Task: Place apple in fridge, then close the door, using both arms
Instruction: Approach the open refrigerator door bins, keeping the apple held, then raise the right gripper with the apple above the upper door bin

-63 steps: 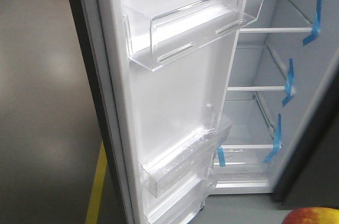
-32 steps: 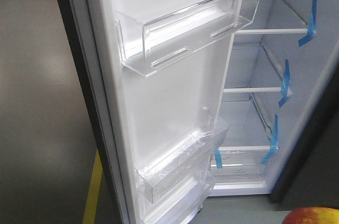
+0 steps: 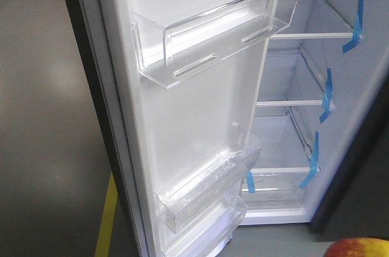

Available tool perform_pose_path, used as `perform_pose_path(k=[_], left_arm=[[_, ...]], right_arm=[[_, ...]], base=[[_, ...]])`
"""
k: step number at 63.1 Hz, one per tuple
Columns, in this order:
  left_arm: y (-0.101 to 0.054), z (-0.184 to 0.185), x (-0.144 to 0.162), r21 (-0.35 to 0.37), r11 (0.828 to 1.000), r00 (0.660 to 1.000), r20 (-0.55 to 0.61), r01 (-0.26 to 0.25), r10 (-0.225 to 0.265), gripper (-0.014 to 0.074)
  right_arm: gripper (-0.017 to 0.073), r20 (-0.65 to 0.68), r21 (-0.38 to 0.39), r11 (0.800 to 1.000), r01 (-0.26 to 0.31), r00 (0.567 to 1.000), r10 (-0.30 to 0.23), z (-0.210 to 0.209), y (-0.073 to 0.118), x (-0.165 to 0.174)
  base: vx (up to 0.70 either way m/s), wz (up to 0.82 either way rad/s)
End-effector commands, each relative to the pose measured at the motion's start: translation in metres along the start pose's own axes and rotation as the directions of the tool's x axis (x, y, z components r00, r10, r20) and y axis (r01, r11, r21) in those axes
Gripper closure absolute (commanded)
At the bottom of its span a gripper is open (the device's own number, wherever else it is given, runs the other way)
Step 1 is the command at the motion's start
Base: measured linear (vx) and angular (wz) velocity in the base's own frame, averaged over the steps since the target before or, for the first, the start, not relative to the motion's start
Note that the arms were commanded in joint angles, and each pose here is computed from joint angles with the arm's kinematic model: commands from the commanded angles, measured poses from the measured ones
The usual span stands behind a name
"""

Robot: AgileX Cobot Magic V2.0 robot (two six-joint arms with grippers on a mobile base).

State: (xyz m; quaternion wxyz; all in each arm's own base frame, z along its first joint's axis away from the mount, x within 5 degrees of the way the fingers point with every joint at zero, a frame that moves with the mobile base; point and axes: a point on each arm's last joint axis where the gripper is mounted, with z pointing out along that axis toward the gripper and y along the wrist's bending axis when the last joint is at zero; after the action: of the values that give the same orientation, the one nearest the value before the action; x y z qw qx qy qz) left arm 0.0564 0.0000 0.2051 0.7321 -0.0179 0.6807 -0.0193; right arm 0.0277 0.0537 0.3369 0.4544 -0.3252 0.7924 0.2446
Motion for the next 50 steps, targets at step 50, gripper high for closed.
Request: perform_pose_path(k=[50], left_arm=[[0.000,-0.001,-0.001,0.004,1.000,0.997,0.070,0.016,-0.016,0.0600]], right_arm=[[0.0144,0.081,0.168,0.985,-0.033,0.997,0.020,0.008,-0.031,-0.071]], base=[[0.00,0.00]])
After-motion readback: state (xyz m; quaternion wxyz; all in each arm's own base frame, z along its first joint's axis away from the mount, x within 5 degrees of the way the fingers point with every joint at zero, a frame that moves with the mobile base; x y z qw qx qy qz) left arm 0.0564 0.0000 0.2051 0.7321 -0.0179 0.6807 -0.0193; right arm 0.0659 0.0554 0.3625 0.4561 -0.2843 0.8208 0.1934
